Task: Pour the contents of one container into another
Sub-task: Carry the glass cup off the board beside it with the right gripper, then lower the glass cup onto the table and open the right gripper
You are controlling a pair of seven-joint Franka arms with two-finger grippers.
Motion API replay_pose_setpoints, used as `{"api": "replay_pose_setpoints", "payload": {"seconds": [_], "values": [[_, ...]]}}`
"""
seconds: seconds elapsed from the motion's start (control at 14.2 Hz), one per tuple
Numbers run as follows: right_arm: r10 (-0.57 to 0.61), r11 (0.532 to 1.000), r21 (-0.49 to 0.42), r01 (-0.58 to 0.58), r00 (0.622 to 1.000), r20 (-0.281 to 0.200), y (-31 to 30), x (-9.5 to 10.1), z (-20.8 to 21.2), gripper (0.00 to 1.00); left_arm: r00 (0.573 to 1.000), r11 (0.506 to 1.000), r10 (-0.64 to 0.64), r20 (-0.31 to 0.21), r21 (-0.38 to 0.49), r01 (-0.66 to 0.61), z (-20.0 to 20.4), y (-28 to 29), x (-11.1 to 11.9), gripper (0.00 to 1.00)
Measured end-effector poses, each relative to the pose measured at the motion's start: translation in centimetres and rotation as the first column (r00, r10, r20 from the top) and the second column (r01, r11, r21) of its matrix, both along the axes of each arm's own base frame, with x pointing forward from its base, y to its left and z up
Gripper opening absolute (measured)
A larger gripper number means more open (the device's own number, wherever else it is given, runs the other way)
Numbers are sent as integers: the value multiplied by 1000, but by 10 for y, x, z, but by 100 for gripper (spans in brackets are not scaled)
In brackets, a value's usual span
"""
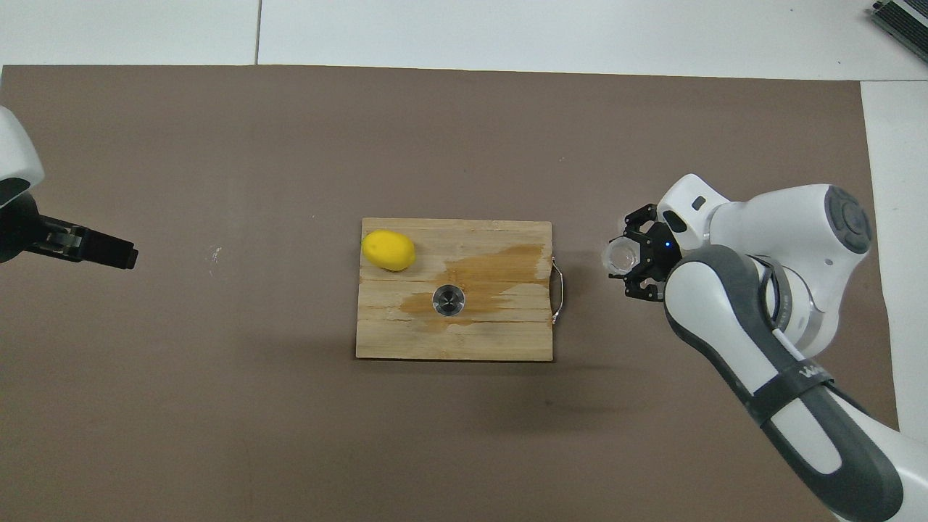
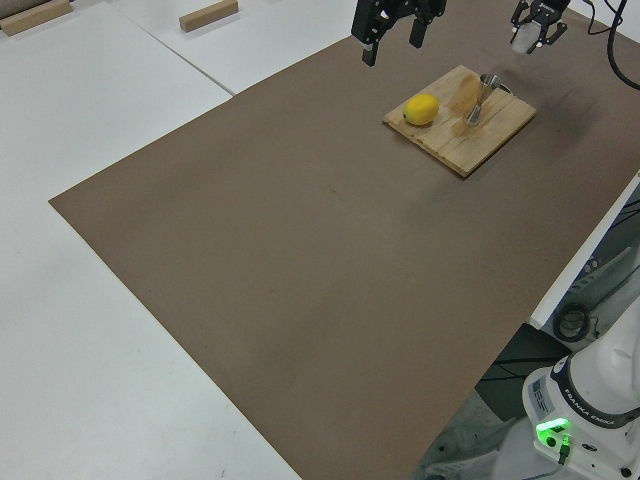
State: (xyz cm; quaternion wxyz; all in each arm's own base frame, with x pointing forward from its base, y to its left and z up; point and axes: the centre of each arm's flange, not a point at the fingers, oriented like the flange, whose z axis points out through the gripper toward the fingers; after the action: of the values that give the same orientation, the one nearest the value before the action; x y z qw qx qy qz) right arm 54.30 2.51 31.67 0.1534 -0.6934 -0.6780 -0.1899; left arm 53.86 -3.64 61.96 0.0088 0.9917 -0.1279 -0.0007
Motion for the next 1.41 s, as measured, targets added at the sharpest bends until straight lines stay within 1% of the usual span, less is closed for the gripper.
{"api": "replay_pose_setpoints", "payload": {"seconds": [0.21, 0.42, 0.78, 0.99, 1.41], "values": [[7, 1000, 6, -7, 1000, 4, -21, -8, -11, 54, 1000, 1000, 10, 8, -1, -10, 2, 5, 1, 100], [0, 999, 45, 0, 1000, 10, -28, -14, -20, 54, 1000, 1000, 10, 9, -1, -10, 3, 5, 0, 100], [10, 997, 80, -11, 1000, 15, -28, -16, -36, 54, 1000, 1000, 12, 10, -4, -12, 3, 7, 0, 100], [7, 997, 77, -9, 1000, 16, -29, -16, -38, 54, 1000, 1000, 16, 10, -5, -16, 3, 10, 0, 100], [-17, 999, 36, 15, 998, 54, -32, -11, -42, 54, 1000, 1000, 20, 12, -5, -20, 4, 12, 0, 100]]}}
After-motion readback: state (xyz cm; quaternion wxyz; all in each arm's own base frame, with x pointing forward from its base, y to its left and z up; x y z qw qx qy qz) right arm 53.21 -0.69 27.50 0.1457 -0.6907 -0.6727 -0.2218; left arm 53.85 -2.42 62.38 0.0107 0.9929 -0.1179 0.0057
